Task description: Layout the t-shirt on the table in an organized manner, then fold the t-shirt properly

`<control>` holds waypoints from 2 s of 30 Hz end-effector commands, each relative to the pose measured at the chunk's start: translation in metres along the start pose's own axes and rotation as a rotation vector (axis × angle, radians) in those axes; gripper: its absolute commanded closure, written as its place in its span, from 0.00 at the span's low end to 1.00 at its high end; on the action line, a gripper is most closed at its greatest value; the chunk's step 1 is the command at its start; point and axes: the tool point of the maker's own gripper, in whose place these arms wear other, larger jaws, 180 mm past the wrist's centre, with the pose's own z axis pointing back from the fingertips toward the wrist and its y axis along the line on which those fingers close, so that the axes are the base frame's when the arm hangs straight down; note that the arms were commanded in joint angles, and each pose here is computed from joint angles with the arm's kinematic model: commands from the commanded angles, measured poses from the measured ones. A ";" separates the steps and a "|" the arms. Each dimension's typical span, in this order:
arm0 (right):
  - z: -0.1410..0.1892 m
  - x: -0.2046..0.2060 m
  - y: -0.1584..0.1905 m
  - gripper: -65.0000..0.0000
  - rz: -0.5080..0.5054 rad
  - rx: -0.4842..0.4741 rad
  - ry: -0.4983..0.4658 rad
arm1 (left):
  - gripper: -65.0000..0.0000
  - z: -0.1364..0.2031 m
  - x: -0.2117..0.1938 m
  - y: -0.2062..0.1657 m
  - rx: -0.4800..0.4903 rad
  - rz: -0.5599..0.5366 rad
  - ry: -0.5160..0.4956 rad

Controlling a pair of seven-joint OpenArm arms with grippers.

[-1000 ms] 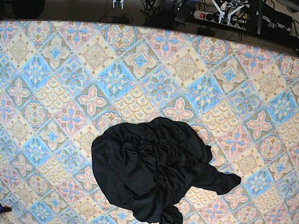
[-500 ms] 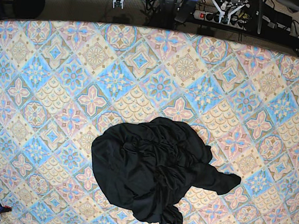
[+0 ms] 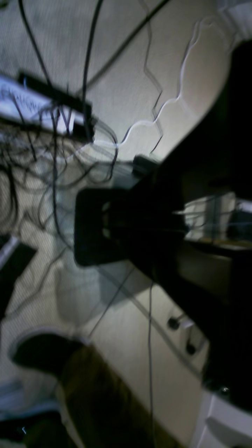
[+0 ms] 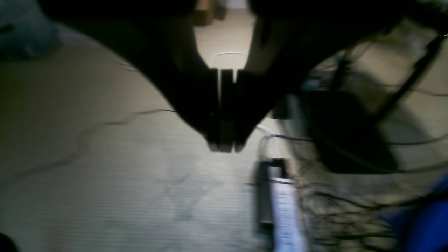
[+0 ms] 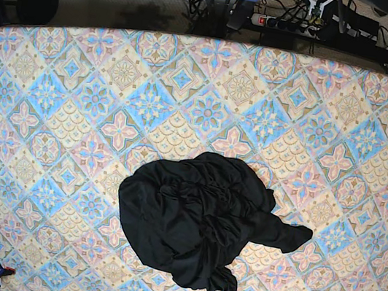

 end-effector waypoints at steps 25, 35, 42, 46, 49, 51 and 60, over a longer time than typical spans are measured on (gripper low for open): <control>0.134 0.065 -0.075 1.00 -0.130 -0.001 -0.385 | 1.00 0.147 0.037 0.048 -0.085 0.001 -0.432; 0.207 0.147 -0.085 1.00 -0.101 -0.021 -0.580 | 1.00 0.219 0.107 0.067 -0.072 0.000 -0.668; 0.237 0.172 -0.072 1.00 -0.065 0.003 -0.627 | 1.00 0.263 0.162 0.072 -0.056 -0.009 -0.849; 0.247 0.206 -0.067 1.00 -0.061 0.018 -0.704 | 1.00 0.269 0.200 0.070 -0.058 -0.007 -0.882; 0.253 0.236 -0.048 1.00 -0.036 0.066 -0.757 | 1.00 0.273 0.235 0.067 -0.061 0.002 -0.887; 0.257 0.251 -0.038 1.00 -0.020 0.090 -0.785 | 1.00 0.278 0.258 0.066 -0.064 0.009 -0.896; 0.280 0.314 -0.006 1.00 0.036 0.166 -0.898 | 0.97 0.316 0.365 0.049 -0.118 0.088 -0.977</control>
